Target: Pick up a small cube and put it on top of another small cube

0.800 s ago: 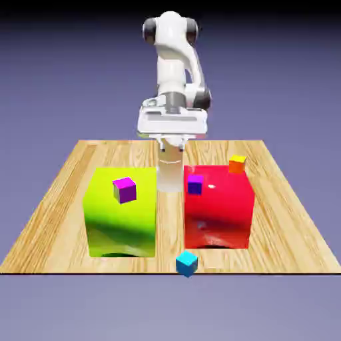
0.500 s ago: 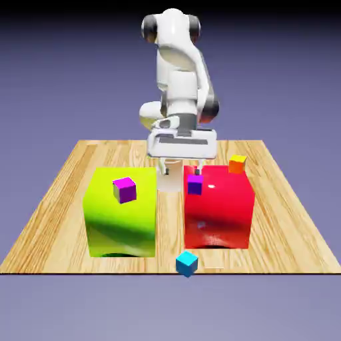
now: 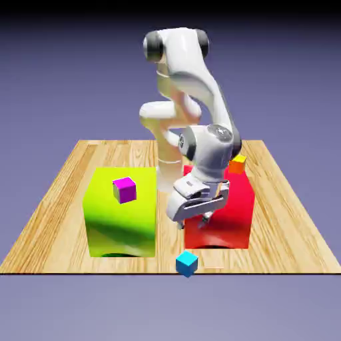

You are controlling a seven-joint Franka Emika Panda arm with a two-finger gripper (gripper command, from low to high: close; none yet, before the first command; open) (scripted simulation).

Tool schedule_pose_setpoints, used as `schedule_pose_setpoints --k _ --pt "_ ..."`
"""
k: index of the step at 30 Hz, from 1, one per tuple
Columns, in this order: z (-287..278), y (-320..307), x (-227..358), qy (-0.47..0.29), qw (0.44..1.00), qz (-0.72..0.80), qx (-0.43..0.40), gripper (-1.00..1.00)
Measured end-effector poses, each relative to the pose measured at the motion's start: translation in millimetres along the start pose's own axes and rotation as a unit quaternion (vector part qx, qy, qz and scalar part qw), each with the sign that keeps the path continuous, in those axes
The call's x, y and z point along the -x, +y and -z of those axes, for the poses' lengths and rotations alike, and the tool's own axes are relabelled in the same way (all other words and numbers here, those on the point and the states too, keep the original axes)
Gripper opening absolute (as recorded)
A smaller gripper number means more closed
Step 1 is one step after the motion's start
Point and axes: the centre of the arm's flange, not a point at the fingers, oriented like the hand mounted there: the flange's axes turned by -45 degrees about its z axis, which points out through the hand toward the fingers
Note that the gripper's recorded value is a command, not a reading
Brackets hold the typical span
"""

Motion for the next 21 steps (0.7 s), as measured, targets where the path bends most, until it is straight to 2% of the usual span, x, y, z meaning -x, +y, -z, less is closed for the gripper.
schedule_pose_setpoints --k 8,10,13,14,16,19,21 --pt "-78 -11 -49 -0.145 0.985 0.092 -0.021 0.0" --pt "-82 -12 -51 -0.153 0.983 0.097 -0.023 0.0" --pt "-146 -15 -41 -0.153 0.983 0.097 -0.023 0.0" --pt "-149 -15 -41 -0.153 0.983 0.097 -0.023 -1.0" --pt "-149 -15 -41 -0.153 0.983 0.097 -0.024 -1.0" --pt "-85 -12 -50 -0.153 0.983 0.097 -0.024 -1.0" --pt "-79 -28 -52 -0.167 0.982 0.08 -0.03 -1.0"
